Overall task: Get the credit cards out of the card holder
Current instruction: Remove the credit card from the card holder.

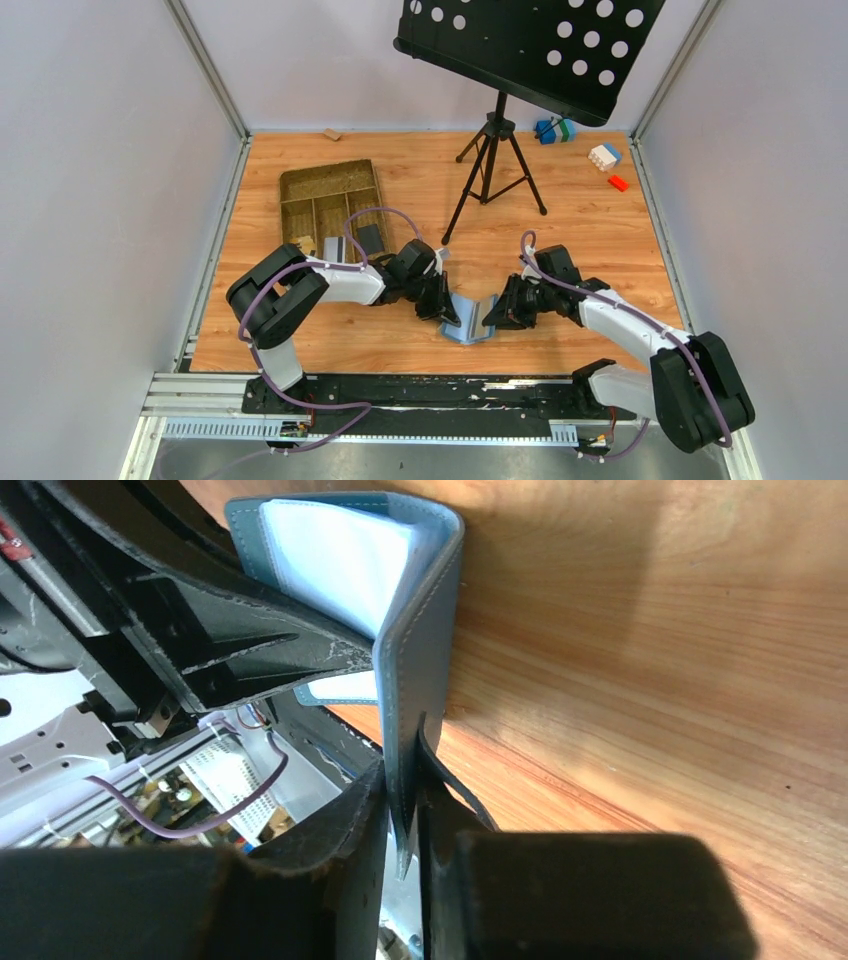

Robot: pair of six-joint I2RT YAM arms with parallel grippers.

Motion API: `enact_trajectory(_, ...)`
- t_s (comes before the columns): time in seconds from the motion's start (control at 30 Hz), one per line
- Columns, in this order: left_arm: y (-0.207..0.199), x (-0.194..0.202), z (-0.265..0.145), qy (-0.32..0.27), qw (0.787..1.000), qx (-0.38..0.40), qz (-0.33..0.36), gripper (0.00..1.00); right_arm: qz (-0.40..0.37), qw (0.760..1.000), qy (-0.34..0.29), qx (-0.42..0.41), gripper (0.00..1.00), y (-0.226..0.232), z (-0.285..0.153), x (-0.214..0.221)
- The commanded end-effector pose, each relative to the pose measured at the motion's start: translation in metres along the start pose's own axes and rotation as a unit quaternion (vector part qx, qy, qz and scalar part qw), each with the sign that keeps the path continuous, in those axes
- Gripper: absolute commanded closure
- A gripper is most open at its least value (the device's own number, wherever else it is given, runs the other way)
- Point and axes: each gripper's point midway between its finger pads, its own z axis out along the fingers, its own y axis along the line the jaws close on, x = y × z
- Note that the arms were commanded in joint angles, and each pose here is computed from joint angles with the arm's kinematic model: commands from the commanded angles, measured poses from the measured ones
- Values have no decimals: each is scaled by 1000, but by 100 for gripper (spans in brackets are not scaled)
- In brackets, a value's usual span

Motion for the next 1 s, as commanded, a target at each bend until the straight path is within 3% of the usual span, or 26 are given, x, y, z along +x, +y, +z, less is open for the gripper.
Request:
enact_trajectory(0.0,-5,8,3,17,1000,13,4,100,-7,1000,-11,-12,88,6,5,-10)
enact_trajectory(0.37,11,15,11,41,999,-9,-9,100,-26,997,-24,-72,91,24,3,-14)
enact_trajectory(0.53,32,23,14,64,996,-57,-18,100,-5,1000,-8,-11,100,-7,13,-9)
enact_trajectory(0.97,62,30,9,90,987,-136,2,100,14,996,20,88,100,-46,24,-8)
